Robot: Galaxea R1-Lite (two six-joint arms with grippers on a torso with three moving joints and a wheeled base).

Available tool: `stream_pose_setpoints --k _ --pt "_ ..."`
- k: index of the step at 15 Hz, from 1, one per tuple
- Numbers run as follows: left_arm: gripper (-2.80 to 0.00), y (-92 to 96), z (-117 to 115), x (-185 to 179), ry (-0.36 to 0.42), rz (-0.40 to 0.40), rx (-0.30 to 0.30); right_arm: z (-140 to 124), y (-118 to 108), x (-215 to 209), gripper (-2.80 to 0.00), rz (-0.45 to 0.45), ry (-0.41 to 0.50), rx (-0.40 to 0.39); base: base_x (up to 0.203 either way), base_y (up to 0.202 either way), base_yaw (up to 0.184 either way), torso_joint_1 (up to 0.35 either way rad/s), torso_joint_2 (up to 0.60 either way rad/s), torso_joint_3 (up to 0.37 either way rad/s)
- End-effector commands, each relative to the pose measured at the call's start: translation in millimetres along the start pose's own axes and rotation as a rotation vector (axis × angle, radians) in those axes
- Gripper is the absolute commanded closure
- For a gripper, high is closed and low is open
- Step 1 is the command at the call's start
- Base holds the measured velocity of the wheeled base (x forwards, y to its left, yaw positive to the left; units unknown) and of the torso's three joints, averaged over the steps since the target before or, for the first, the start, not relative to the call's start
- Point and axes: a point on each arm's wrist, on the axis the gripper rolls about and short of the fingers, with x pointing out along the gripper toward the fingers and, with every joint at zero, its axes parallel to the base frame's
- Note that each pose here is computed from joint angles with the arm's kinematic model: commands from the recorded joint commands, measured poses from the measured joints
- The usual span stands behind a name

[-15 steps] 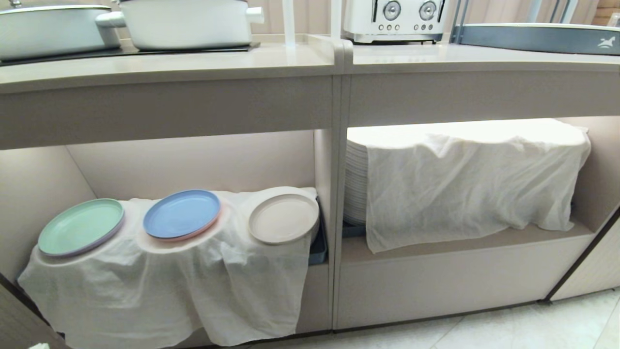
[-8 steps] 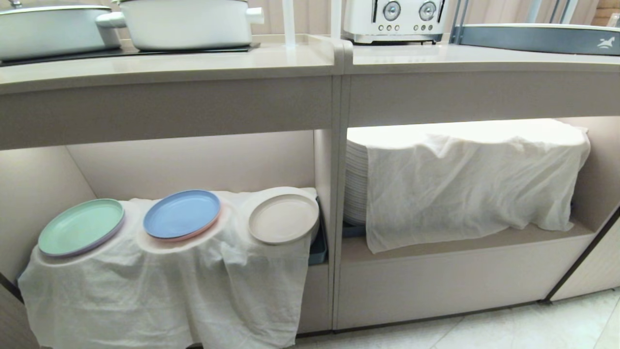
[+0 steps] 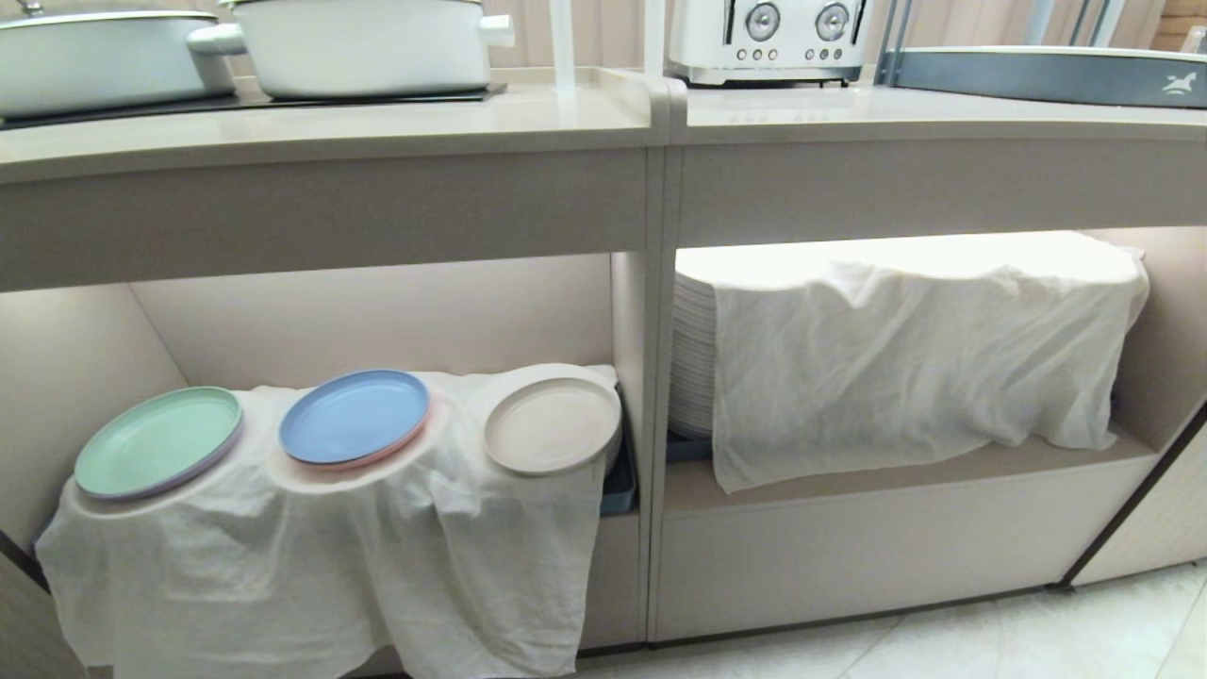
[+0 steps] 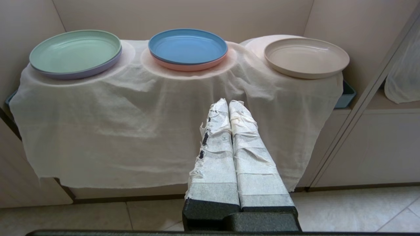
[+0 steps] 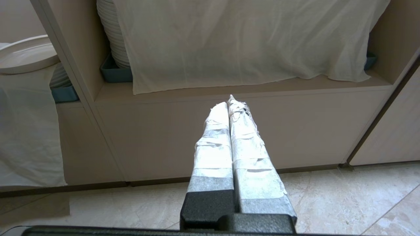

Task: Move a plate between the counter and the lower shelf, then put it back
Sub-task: Pick up the plate in the cupboard

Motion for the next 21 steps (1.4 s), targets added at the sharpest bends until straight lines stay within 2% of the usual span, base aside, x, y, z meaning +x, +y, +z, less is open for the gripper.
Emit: stream_pose_setpoints --k 1,21 --pt "0.0 0.1 -0.3 -1.2 -0.016 0.0 -0.001 0.0 0.0 0.0 0.0 0.0 0.0 -0.001 0.0 0.0 0.0 0.0 0.0 0.0" --pt "0.0 0.1 -0.5 -1.2 -0.015 0.003 -0.026 0.0 0.0 0.0 0.0 0.0 0.0 -0.001 0.0 0.0 0.0 0.0 0.0 0.0"
